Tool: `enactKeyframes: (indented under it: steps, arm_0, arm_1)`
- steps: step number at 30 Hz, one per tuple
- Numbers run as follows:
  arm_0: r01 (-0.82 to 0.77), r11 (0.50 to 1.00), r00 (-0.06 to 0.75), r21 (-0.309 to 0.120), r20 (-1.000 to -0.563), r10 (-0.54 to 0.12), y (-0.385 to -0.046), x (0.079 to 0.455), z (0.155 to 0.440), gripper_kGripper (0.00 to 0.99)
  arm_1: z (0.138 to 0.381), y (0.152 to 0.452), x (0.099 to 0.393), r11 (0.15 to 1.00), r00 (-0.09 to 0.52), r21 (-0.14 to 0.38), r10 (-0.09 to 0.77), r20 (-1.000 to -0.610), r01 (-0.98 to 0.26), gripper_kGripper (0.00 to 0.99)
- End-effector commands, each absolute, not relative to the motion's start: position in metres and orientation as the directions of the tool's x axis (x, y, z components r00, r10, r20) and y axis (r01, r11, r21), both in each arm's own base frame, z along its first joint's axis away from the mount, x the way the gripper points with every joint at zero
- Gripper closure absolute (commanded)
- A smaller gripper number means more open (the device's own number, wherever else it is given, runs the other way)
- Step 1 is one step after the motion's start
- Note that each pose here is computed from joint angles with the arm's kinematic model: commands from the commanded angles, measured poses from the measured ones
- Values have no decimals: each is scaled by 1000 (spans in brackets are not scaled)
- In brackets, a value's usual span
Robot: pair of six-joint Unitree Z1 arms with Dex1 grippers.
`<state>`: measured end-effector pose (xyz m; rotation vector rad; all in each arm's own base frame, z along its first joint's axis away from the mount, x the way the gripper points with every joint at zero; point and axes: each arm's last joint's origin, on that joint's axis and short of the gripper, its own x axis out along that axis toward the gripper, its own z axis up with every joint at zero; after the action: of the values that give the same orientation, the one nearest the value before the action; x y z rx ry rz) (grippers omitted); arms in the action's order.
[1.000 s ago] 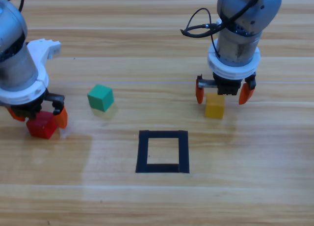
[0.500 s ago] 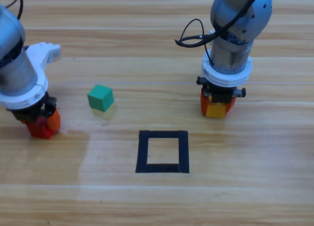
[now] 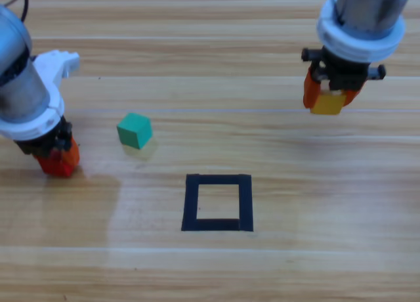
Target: Stack the blocks in the rectangular block: red at the bottom, yellow in the middle, green on top
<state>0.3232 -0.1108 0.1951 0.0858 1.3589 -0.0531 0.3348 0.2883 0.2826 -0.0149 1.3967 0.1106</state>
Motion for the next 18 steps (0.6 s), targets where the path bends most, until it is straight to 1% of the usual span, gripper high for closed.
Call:
enactKeyframes:
  steps: [1, 2, 5, 9, 10, 11, 14, 18]
  arm_0:
    - [179, 984, 283, -18, -957, -69, -150, 308, 234, 959]
    - [211, 977, 276, -19, -958, -78, -163, 304, 237, 990]
    - [301, 953, 273, -28, -955, -115, -202, 287, 246, 990]
    - [380, 924, 253, -50, -955, -155, -257, 267, 246, 990]
    - [386, 921, 242, -53, -958, -157, -268, 265, 244, 990]
    - [388, 920, 233, -59, -959, -160, -282, 261, 242, 990]
    - [364, 929, 220, -71, -962, -160, -307, 256, 241, 990]
    - [277, 959, 208, -66, -970, -126, -333, 255, 236, 990]
  arm_1:
    - [283, 287, 316, 988, 106, 63, 78, -991, -140, 979]
    - [281, 288, 316, 988, 101, 65, 80, -992, -143, 979]
    - [281, 289, 316, 985, 93, 73, 89, -992, -158, 979]
    - [282, 289, 316, 980, 92, 76, 94, -991, -181, 979]
    - [282, 289, 316, 980, 91, 75, 93, -991, -187, 979]
    - [282, 289, 316, 979, 91, 72, 91, -992, -193, 979]
    - [281, 289, 318, 976, 87, 76, 95, -992, -202, 979]
    - [281, 289, 319, 973, 81, 83, 102, -991, -213, 979]
